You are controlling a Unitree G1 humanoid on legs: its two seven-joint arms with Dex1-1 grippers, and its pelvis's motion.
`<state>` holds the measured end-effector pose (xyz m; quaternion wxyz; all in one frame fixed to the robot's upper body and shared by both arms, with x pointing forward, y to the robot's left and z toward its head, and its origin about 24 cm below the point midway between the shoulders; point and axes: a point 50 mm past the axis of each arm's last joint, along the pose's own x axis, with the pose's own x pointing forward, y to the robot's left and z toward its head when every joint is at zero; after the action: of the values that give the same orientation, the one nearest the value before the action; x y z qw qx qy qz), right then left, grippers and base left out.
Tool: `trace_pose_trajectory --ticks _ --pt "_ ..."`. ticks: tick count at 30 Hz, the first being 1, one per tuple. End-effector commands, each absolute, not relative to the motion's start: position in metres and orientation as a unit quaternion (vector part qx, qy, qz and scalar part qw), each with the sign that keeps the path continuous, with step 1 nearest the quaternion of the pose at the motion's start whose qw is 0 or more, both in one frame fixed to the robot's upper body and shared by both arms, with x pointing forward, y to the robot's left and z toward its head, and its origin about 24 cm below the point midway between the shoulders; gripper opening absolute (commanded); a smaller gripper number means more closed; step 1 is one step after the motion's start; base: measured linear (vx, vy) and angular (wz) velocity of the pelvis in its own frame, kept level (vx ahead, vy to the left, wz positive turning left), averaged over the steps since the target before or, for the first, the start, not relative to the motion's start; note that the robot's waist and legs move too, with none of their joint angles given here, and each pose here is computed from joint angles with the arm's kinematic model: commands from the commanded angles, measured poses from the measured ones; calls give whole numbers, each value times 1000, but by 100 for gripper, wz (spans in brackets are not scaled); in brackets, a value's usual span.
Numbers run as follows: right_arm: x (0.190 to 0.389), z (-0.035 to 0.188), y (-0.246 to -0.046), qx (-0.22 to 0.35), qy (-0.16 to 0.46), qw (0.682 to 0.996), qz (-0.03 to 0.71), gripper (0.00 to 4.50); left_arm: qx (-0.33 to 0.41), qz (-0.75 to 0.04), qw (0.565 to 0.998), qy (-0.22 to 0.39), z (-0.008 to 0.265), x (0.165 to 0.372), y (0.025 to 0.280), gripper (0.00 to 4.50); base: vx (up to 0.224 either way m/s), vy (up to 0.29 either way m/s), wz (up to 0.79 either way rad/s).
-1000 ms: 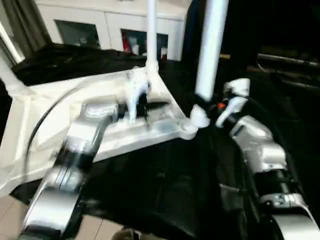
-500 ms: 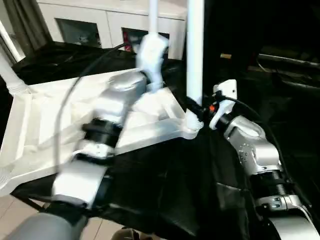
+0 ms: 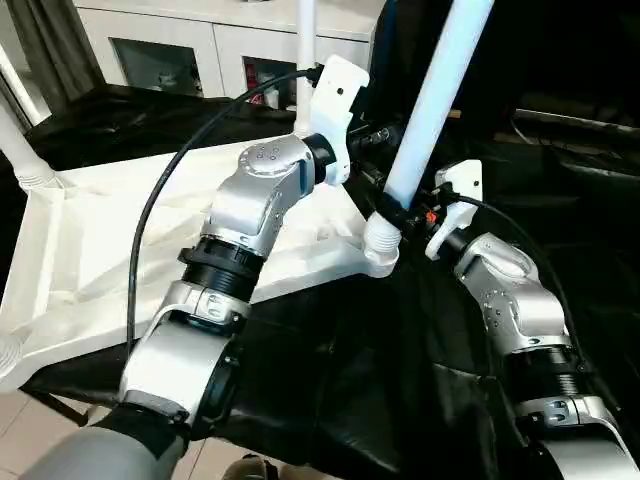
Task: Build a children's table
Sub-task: Insert table leg to table base
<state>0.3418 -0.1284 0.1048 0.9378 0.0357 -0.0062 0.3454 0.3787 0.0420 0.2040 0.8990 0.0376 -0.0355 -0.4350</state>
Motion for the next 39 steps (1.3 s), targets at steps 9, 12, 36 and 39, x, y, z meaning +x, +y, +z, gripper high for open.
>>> trace_pose_trajectory --ticks 9,12,36,39 --pt "347 103 -145 38 4 951 306 186 84 -382 920 -11 183 386 90 80 0 0 0" --pt "348 101 -150 39 9 956 291 186 80 -384 920 13 172 385 98 80 0 0 0" --pt "348 102 -154 23 19 956 290 186 172 -489 826 224 62 355 88 190 0 0 0" --pt "348 102 -153 23 19 956 291 186 175 -482 827 232 59 356 89 190 0 0 0"
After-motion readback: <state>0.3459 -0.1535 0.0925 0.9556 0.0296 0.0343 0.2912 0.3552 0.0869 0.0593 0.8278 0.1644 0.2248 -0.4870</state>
